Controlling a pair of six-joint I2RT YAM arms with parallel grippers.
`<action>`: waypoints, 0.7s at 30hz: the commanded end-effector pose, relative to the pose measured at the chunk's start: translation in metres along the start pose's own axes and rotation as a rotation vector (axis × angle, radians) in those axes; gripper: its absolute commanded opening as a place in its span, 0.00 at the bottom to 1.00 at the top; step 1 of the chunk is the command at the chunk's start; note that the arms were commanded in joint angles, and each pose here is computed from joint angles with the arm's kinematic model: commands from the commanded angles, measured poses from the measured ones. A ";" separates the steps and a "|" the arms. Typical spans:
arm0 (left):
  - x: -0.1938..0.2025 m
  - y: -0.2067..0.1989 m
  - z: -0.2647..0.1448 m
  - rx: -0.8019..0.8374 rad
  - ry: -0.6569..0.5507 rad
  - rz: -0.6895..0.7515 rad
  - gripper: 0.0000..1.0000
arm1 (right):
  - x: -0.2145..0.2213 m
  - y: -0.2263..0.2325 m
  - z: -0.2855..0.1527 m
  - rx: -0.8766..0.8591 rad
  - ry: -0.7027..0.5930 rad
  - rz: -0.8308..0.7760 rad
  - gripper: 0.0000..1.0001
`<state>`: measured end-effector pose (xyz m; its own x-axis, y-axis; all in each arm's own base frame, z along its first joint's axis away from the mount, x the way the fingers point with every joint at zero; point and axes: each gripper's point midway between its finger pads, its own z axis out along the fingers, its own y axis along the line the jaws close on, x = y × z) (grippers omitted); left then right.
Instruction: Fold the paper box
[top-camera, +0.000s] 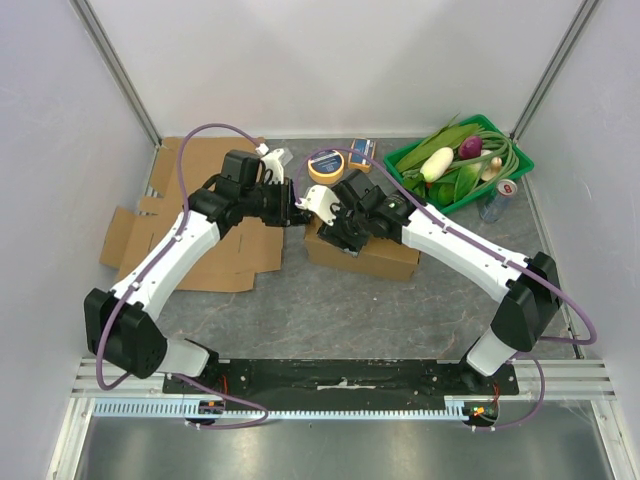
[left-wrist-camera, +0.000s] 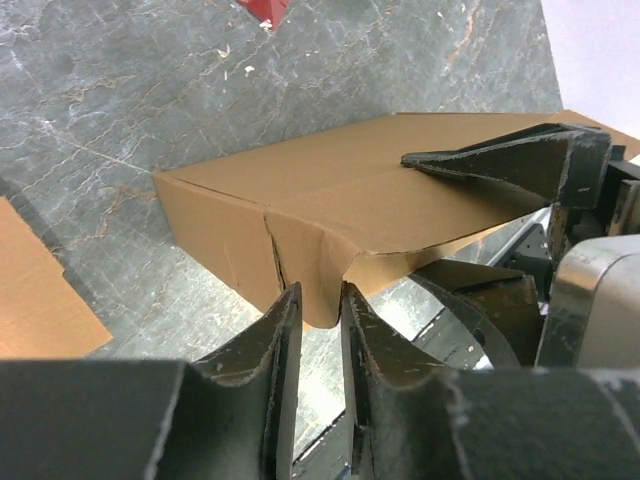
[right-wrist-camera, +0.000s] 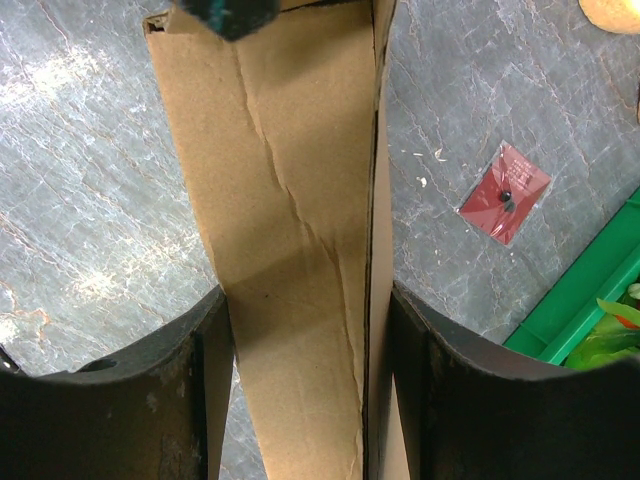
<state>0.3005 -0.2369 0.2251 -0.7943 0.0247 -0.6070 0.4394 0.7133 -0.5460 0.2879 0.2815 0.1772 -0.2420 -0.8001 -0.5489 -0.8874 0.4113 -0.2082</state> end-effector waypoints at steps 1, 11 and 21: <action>0.002 -0.002 -0.006 -0.030 -0.038 0.100 0.29 | -0.005 0.018 0.018 -0.095 -0.026 0.062 0.56; 0.012 0.007 0.004 -0.201 -0.040 0.272 0.10 | -0.009 0.019 0.021 -0.105 -0.032 0.065 0.55; 0.022 0.025 0.004 -0.263 0.001 0.354 0.02 | -0.005 0.016 0.024 -0.090 -0.018 0.064 0.54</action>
<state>0.2959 -0.2337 0.2090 -0.6488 0.2039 -0.7331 0.5303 0.8121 -0.2434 0.2904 0.2822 0.1767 -0.2511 -0.7942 -0.5533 -0.8845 0.4205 -0.2020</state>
